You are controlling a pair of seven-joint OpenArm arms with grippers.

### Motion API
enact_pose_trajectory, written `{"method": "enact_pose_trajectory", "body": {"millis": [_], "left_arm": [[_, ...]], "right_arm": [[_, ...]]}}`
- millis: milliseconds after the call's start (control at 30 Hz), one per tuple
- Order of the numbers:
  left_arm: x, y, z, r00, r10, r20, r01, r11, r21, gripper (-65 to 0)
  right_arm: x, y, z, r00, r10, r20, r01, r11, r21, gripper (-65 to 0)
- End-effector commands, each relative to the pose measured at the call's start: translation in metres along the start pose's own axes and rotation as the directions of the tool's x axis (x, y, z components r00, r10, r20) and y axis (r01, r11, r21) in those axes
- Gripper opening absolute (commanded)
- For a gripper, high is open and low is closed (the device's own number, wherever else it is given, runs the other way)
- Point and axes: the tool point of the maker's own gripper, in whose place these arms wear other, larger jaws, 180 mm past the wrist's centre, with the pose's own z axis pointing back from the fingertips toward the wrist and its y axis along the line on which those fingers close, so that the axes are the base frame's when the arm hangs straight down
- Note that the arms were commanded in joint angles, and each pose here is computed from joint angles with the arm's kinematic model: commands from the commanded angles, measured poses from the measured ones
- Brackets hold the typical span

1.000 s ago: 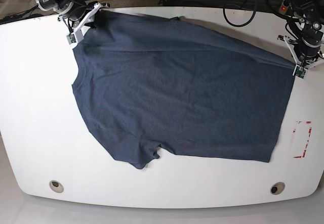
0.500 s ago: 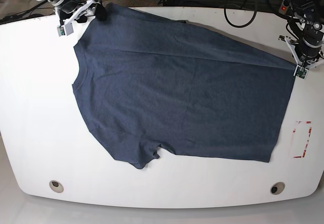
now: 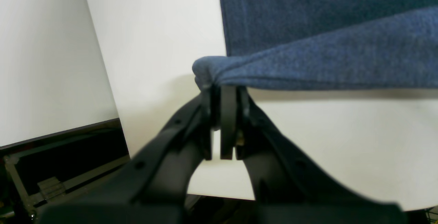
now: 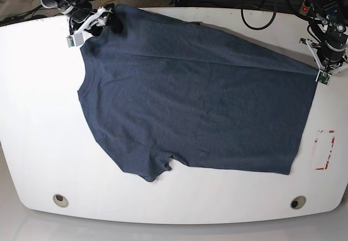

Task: Fold the T-shirt properly
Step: 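Pull the shirt edge with both grippers to smooth it flat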

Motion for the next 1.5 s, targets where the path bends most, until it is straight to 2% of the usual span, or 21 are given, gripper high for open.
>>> {"method": "enact_pose_trajectory", "body": {"millis": [0, 167, 233, 333, 433, 500, 533, 733, 967, 1267, 1467], "left_arm": [[0.007, 0.011, 0.004, 1.000, -0.010, 0.024, 0.009, 0.999, 0.032, -65.0], [0.007, 0.011, 0.004, 1.000, -0.010, 0.026, 0.009, 0.999, 0.032, -65.0], [0.007, 0.010, 0.004, 1.000, -0.008, 0.026, 0.007, 1.000, 0.031, -65.0], [0.008, 0.010, 0.003, 1.000, -0.006, 0.027, 0.005, 1.000, 0.030, -65.0], [0.012, 0.005, 0.002, 0.999, -0.016, 0.036, 0.015, 1.000, 0.016, -65.0], [0.013, 0.001, 0.001, 0.999, -0.022, 0.038, 0.022, 1.000, 0.007, -65.0], [0.014, 0.001, 0.001, 0.999, -0.023, 0.039, 0.023, 1.000, 0.006, -65.0], [0.012, 0.001, 0.003, 0.999, -0.026, 0.036, 0.026, 1.000, 0.008, -65.0], [-0.015, -0.015, 0.008, 0.999, -0.044, -0.025, 0.043, 0.998, -0.037, -65.0], [-0.056, -0.054, 0.019, 0.993, 0.011, -0.119, -0.024, 0.993, -0.113, -65.0], [-0.046, -0.046, 0.016, 0.995, 0.022, -0.095, -0.031, 0.995, -0.091, -65.0]], "right_arm": [[-0.023, 0.002, -0.001, 0.997, -0.021, -0.081, 0.020, 1.000, -0.014, -18.4], [-0.033, 0.004, 0.000, 0.994, -0.035, -0.099, 0.034, 0.999, -0.012, -18.7], [-0.033, 0.005, -0.001, 0.994, -0.036, -0.099, 0.035, 0.999, -0.012, -22.4], [-0.034, 0.004, 0.000, 0.994, -0.037, -0.100, 0.036, 0.999, -0.012, -34.7], [-0.034, 0.005, -0.001, 0.994, -0.036, -0.101, 0.035, 0.999, -0.011, -54.7], [-0.033, 0.005, -0.001, 0.994, -0.036, -0.099, 0.035, 0.999, -0.012, -63.7], [-0.033, 0.004, 0.000, 0.994, -0.035, -0.099, 0.034, 0.999, -0.012, -65.0], [-0.029, 0.008, 0.015, 0.996, 0.016, -0.092, -0.019, 0.999, -0.039, -65.0], [-0.031, 0.016, 0.037, 0.991, 0.082, -0.102, -0.089, 0.994, -0.069, -65.0], [-0.029, 0.007, 0.044, 0.987, 0.107, -0.120, -0.118, 0.989, -0.089, -65.0], [-0.010, 0.014, 0.044, 0.994, 0.098, -0.038, -0.100, 0.994, -0.047, -65.0]]}}
